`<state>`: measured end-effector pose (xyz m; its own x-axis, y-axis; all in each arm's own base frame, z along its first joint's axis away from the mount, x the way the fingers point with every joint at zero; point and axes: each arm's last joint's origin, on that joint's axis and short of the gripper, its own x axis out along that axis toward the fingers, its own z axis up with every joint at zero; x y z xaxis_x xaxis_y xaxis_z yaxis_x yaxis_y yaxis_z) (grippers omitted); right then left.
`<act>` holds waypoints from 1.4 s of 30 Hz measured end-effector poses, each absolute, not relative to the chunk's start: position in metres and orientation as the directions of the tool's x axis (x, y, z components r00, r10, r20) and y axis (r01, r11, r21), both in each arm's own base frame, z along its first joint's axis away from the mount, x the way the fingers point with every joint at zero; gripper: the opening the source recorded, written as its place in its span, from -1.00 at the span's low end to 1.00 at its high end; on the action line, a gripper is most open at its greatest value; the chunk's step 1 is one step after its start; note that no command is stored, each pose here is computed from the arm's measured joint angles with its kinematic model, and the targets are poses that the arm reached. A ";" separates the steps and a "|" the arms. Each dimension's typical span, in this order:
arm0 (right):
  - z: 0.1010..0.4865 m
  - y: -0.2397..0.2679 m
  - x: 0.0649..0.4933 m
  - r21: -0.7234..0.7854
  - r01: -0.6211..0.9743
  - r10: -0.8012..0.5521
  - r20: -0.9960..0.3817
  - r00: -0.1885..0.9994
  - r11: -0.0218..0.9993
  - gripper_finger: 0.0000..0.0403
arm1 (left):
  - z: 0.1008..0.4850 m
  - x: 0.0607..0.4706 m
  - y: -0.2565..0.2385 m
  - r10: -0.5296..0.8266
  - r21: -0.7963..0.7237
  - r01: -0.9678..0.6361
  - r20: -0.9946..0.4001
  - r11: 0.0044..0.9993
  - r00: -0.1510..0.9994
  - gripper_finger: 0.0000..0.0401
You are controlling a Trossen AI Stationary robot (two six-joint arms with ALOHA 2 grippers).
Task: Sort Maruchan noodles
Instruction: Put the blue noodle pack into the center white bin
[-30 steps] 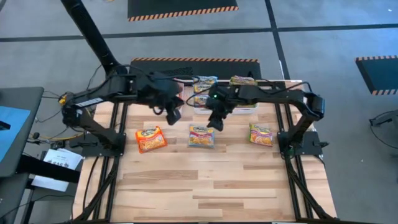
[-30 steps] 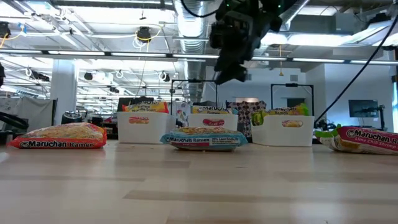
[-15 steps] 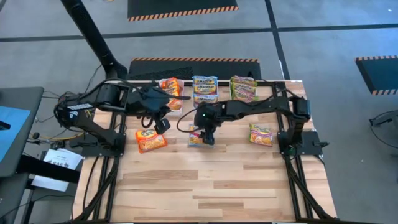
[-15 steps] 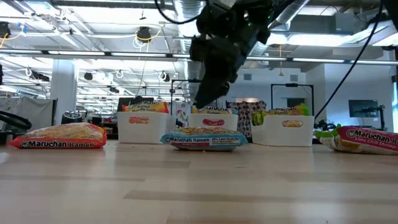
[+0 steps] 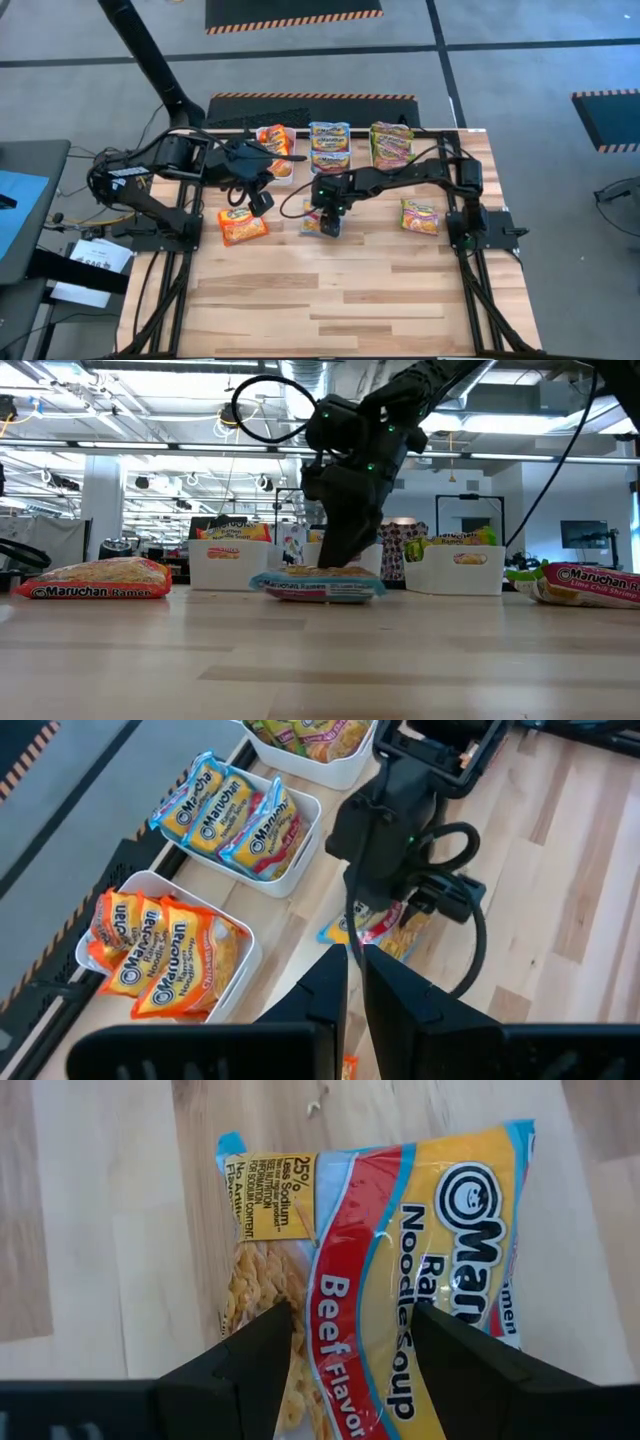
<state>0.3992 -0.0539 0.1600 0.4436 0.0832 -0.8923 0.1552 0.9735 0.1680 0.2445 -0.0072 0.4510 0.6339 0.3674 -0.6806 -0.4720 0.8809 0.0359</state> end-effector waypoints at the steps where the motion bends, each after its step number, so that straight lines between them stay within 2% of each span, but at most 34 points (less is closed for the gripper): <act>1: 0.159 -0.053 0.399 0.161 0.160 0.076 -0.895 0.439 0.974 0.16 | 0.451 0.245 -0.007 0.368 0.035 -0.473 -0.680 0.880 0.635 -0.88; 6: 0.145 -0.049 0.403 0.138 0.176 0.056 -0.912 0.406 0.975 0.15 | 0.451 0.245 -0.007 0.369 0.024 -0.483 -0.678 0.875 0.636 -0.88; 9: 0.140 -0.046 0.404 0.122 0.195 0.037 -0.920 0.391 0.973 0.05 | 0.451 0.245 -0.007 0.369 0.021 -0.485 -0.677 0.874 0.637 -0.88; 12: 0.139 -0.046 0.404 0.127 0.217 0.034 -0.921 0.388 0.968 -0.15 | 0.451 0.245 -0.007 0.369 0.012 -0.492 -0.677 0.870 0.637 -0.88; 21: 0.142 -0.046 0.408 0.135 0.228 0.035 -0.918 0.394 0.964 -0.93 | 0.451 0.245 -0.007 0.369 0.009 -0.494 -0.677 0.869 0.637 -0.88; 28: 0.167 -0.045 0.413 0.110 0.187 0.034 -0.928 0.371 0.976 -0.97 | 0.451 0.245 -0.007 0.371 0.011 -0.495 -0.677 0.869 0.636 -0.88; 32: 0.194 -0.042 0.410 0.084 0.165 0.016 -0.928 0.372 0.983 -0.98 | 0.451 0.245 -0.007 0.372 0.013 -0.496 -0.678 0.868 0.634 -0.88; 42: 0.264 -0.043 0.388 -0.087 0.154 -0.151 -0.864 0.479 0.984 -0.98 | 0.451 0.245 -0.007 0.374 0.016 -0.497 -0.680 0.868 0.631 -0.88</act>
